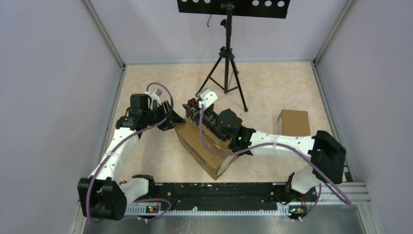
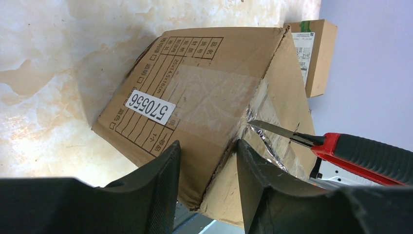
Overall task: Unpack the express box
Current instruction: Cut the express box at the center of the board.
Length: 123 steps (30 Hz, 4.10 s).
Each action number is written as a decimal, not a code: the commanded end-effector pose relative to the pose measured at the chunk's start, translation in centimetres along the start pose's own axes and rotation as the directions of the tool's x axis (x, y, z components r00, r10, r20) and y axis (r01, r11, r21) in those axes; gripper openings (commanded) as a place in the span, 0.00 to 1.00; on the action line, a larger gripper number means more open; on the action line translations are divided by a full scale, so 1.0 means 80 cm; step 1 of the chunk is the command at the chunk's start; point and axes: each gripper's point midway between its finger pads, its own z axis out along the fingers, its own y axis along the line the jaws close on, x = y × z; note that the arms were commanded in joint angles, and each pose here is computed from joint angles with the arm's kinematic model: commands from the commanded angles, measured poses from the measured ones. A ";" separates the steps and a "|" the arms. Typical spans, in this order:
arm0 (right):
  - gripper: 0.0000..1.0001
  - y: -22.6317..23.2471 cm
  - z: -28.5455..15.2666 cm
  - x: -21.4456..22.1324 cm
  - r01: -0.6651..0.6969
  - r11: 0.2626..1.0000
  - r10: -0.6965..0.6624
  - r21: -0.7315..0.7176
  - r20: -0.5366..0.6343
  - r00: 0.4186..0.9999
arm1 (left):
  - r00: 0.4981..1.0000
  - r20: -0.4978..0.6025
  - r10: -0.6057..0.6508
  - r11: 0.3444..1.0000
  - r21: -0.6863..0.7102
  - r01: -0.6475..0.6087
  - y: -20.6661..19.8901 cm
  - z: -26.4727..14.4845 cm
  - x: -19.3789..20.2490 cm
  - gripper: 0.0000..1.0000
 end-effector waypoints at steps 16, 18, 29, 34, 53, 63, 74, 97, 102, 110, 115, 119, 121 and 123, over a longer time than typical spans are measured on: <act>0.00 0.000 0.010 -0.049 0.050 0.999 -0.052 0.019 0.085 0.995 | 1.000 -0.002 -0.006 1.000 -0.007 0.006 0.003 -0.003 0.006 0.48; 0.00 0.002 0.010 -0.045 0.056 0.998 -0.057 0.014 0.077 0.995 | 1.000 -0.003 -0.006 1.000 -0.006 0.006 0.003 -0.003 0.006 0.48; 0.00 0.000 0.001 -0.026 0.080 0.997 -0.080 0.007 0.038 0.996 | 1.000 0.000 -0.020 1.000 -0.020 0.020 0.006 -0.002 0.006 0.44; 0.00 0.002 -0.006 -0.014 0.094 0.995 -0.094 -0.018 0.004 0.996 | 0.999 0.007 -0.032 0.999 -0.018 0.032 0.006 -0.001 0.005 0.42; 0.00 0.016 -0.033 -0.008 0.050 0.993 -0.060 -0.103 -0.090 0.994 | 0.991 0.096 -0.093 0.994 -0.054 0.098 0.011 -0.005 -0.006 0.08; 0.00 0.021 -0.041 -0.008 0.042 0.990 -0.058 -0.135 -0.113 0.992 | 0.988 0.130 -0.084 0.993 -0.078 0.094 0.014 -0.010 -0.011 0.00; 0.00 0.009 -0.039 0.011 0.082 0.993 -0.098 -0.087 -0.196 0.976 | 0.987 0.151 -0.062 0.993 -0.095 0.077 0.013 -0.014 -0.018 0.00; 0.00 0.036 0.014 -0.011 0.037 0.988 -0.053 -0.147 -0.108 0.993 | 0.971 0.233 0.047 0.985 -0.170 -0.007 -0.001 -0.044 -0.064 0.00; 0.00 0.028 0.026 -0.017 0.009 0.994 -0.016 -0.109 -0.061 0.998 | 0.962 0.254 0.100 0.985 -0.161 -0.060 -0.022 -0.062 -0.091 0.14; 0.00 0.018 0.015 -0.016 -0.027 0.997 0.025 -0.072 -0.029 0.999 | 0.977 0.208 -0.044 0.996 0.082 0.028 -0.063 -0.041 -0.088 0.37; 0.00 0.014 0.009 -0.008 -0.056 0.997 0.055 -0.057 -0.024 0.998 | 0.972 0.170 -0.163 0.971 0.203 0.128 -0.063 -0.023 -0.073 0.46; 0.00 0.013 0.007 -0.007 -0.066 0.996 0.065 -0.051 -0.023 0.998 | 0.963 0.194 -0.190 0.969 0.192 0.153 -0.052 -0.018 -0.072 0.49; 0.00 0.013 0.007 -0.007 -0.065 0.997 0.064 -0.052 -0.024 0.998 | 0.959 0.198 -0.204 0.969 0.184 0.168 -0.044 -0.015 -0.069 0.50; 0.00 0.013 0.005 -0.008 -0.063 0.997 0.062 -0.054 -0.025 0.998 | 0.954 0.207 -0.218 0.969 0.163 0.187 -0.035 -0.012 -0.066 0.51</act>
